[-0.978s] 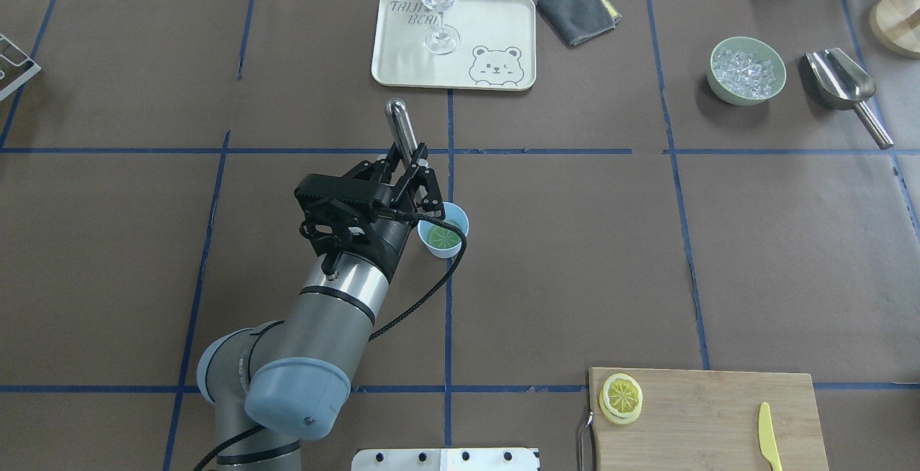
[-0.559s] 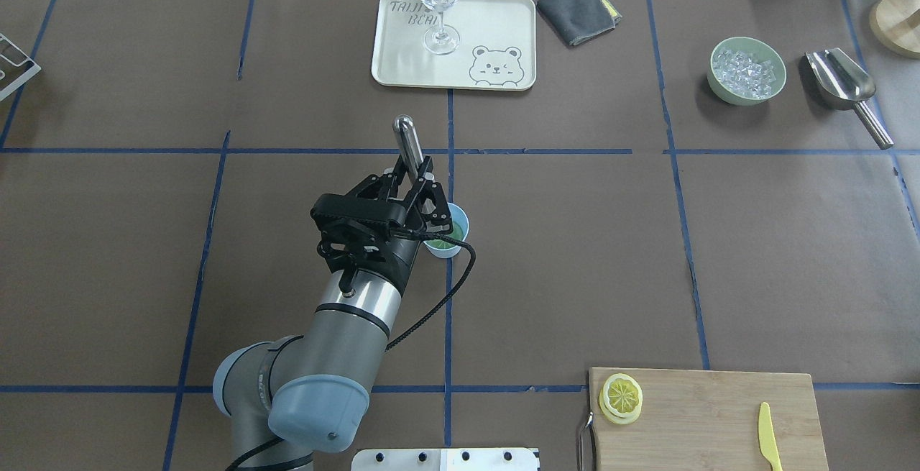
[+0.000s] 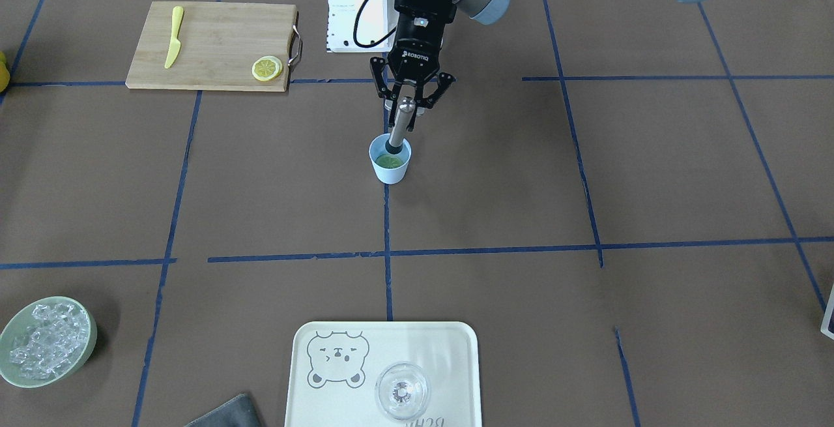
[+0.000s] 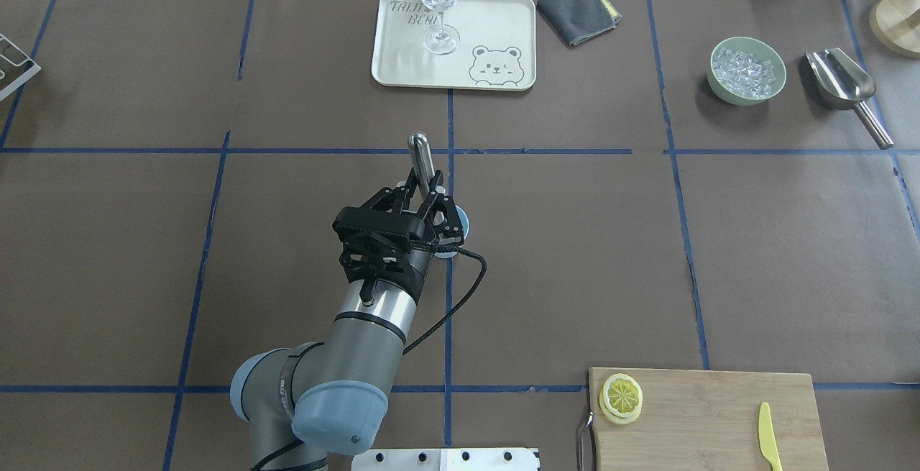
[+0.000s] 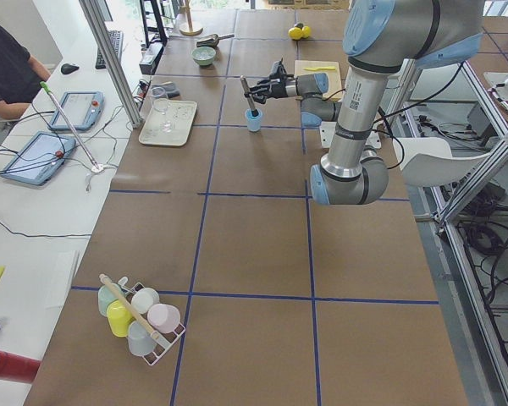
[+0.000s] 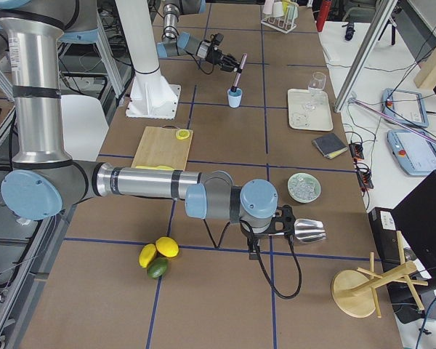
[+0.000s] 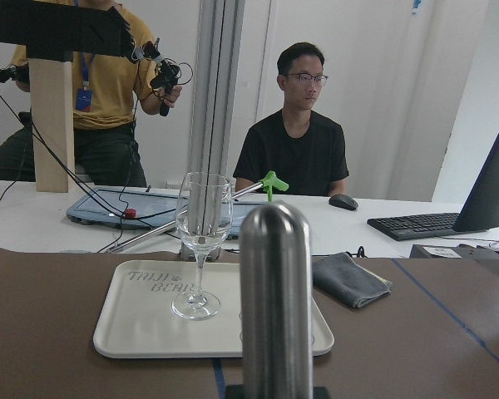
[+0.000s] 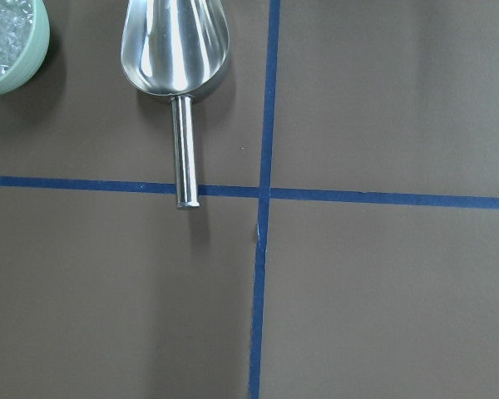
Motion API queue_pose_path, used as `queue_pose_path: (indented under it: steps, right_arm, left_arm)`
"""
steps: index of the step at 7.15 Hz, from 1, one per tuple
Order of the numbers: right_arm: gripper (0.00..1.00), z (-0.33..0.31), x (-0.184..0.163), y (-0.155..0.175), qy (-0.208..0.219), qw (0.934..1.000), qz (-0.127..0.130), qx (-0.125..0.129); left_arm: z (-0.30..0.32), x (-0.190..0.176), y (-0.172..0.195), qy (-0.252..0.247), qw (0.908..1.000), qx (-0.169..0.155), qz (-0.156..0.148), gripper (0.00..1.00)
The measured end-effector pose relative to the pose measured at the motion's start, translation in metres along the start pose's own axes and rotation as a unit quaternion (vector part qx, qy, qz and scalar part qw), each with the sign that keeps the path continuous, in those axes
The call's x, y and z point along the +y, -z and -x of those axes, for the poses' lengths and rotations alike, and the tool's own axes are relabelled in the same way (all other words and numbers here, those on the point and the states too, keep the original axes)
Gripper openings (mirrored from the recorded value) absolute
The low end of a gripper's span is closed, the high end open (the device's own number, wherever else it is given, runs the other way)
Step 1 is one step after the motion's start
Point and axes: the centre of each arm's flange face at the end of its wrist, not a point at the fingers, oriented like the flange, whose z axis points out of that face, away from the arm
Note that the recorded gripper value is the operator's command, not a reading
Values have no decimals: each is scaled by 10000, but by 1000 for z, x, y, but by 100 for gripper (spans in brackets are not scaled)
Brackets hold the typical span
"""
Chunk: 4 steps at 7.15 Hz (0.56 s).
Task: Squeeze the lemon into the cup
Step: 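Press the muddler down into the cup onto the lemon slice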
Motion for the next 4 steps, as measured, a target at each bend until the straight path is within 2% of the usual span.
queue_pose_path:
  steps: [4]
  right_arm:
    - [100, 1, -1, 1, 17, 10000, -14, 1]
  left_arm:
    - [0, 23, -8, -33, 10000, -8, 33, 0]
